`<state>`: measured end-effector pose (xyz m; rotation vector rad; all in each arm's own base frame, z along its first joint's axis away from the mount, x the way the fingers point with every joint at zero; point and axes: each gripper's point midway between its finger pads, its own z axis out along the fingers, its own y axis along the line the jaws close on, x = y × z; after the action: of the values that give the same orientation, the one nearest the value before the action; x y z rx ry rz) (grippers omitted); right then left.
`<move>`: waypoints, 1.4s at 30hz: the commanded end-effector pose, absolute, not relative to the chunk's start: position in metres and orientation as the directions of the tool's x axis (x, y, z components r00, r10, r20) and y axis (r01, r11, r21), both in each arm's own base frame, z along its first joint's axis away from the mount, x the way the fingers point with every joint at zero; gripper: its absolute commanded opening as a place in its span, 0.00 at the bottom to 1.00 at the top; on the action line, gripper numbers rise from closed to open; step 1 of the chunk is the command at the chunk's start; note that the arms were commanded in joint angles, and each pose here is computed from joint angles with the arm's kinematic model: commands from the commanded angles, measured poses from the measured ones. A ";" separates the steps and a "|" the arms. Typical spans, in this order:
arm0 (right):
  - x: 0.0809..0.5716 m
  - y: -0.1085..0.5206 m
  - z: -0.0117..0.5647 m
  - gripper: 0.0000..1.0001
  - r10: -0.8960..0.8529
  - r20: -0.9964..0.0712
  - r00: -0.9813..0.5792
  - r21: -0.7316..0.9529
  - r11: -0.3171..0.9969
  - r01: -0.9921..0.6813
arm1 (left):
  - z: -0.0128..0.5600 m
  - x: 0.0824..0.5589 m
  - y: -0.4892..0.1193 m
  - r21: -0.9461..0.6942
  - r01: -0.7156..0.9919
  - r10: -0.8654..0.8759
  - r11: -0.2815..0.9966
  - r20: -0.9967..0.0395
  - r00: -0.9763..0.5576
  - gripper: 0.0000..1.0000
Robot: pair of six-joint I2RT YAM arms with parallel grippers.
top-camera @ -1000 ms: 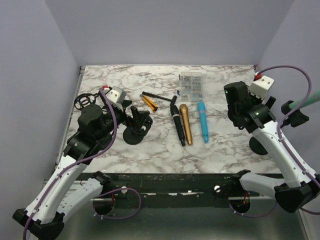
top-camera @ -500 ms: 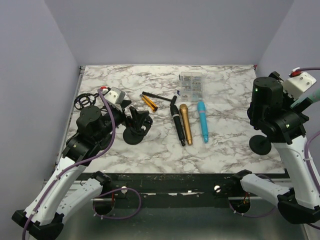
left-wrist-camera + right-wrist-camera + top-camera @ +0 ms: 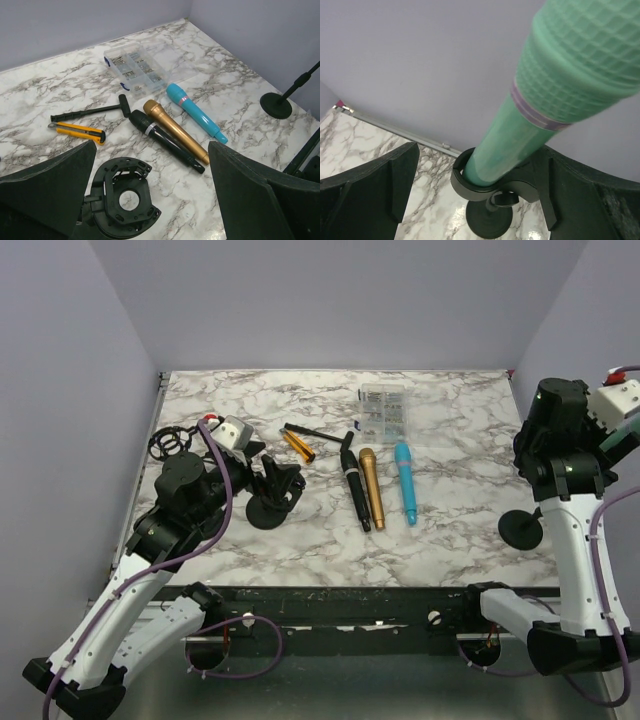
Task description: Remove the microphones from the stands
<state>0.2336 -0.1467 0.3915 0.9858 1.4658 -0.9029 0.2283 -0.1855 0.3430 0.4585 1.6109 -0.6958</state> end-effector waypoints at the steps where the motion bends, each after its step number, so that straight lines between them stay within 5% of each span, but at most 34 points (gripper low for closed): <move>1: 0.256 -0.153 0.387 1.00 0.121 -0.992 -0.019 0.032 0.407 0.913 | 0.342 0.231 -0.185 -0.161 0.643 -0.090 0.749 -0.986 -0.142 0.98; 8: 0.271 -0.172 0.382 0.98 0.127 -0.992 0.021 0.070 0.394 0.916 | 0.340 0.233 -0.183 -0.150 0.633 -0.080 0.759 -0.987 -0.139 0.99; 14: 0.274 -0.173 0.381 0.85 0.091 -0.995 0.041 0.076 0.426 0.902 | 0.338 0.236 -0.182 -0.143 0.624 -0.071 0.769 -0.988 -0.138 0.98; 23: 0.274 -0.170 0.396 0.57 0.029 -0.995 0.099 0.101 0.483 0.870 | 0.333 0.240 -0.182 -0.135 0.614 -0.053 0.778 -0.987 -0.150 0.99; 27: 0.287 -0.160 0.398 0.29 0.037 -0.994 0.102 0.105 0.562 0.820 | 0.330 0.242 -0.182 -0.131 0.609 -0.045 0.782 -0.987 -0.155 0.98; 31: 0.299 -0.150 0.400 0.16 0.058 -0.994 0.098 0.112 0.632 0.767 | 0.326 0.245 -0.182 -0.127 0.602 -0.034 0.788 -0.986 -0.165 0.98; 42: 0.350 -0.063 0.410 0.01 0.165 -0.983 0.079 0.181 0.939 0.292 | 0.321 0.249 -0.183 -0.127 0.597 -0.024 0.792 -0.984 -0.178 0.99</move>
<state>0.3316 -0.1088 0.3866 0.5409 1.5116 -0.3700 0.2456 -0.1847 0.3253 0.4569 1.6658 -0.6146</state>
